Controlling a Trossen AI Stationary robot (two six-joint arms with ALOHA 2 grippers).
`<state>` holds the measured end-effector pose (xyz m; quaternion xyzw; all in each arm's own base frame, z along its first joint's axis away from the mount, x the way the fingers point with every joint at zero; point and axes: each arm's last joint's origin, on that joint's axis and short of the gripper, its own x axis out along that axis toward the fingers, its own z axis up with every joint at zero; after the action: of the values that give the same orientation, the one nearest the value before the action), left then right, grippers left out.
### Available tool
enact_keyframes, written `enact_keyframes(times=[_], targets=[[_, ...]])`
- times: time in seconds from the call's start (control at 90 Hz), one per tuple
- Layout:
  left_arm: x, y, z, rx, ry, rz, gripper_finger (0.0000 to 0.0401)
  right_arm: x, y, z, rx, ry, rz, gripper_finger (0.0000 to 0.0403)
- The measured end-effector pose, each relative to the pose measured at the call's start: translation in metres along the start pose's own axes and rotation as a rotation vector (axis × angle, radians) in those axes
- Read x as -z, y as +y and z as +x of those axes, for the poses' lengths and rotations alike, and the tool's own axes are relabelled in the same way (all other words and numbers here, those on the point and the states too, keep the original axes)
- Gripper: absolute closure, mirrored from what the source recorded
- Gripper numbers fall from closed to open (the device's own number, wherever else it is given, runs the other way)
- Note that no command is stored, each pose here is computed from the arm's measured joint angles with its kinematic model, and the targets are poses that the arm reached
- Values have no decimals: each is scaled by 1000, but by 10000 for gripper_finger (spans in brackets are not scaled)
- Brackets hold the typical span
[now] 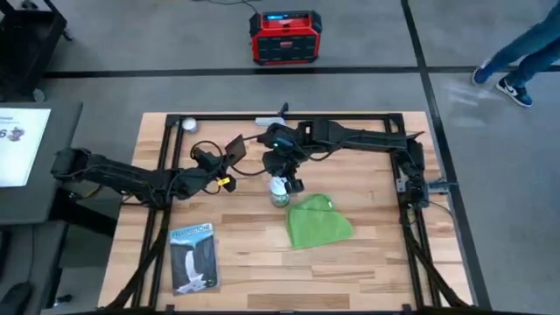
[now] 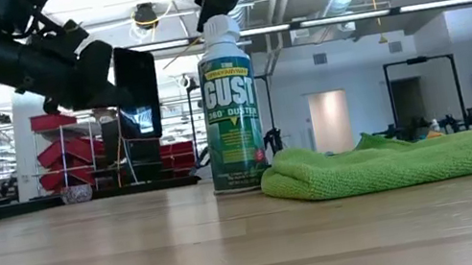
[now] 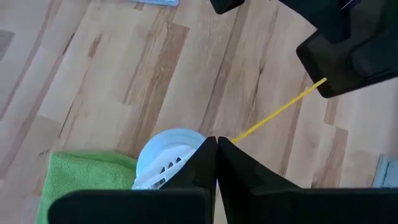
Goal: Apply microfiber cloth
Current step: Spray the pink cellphone using the spray bottle
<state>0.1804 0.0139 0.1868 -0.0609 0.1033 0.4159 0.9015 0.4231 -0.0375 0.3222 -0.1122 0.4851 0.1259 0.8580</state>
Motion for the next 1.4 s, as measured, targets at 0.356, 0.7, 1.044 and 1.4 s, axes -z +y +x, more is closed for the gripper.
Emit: enact_keyframes(times=[0.356,0.7,1.044,1.4], targets=[[0,0,0,0,0,0,398,3,0,7,-7,3,1,403],[0,0,0,2,2,-2,398,7,-3,15,-36,-15,19,403],[2,-1,-1,15,13,-3,398,8,-4,15,-45,-21,23,403],[11,-7,5,4,43,5,398,7,-5,16,-39,-29,16,403]])
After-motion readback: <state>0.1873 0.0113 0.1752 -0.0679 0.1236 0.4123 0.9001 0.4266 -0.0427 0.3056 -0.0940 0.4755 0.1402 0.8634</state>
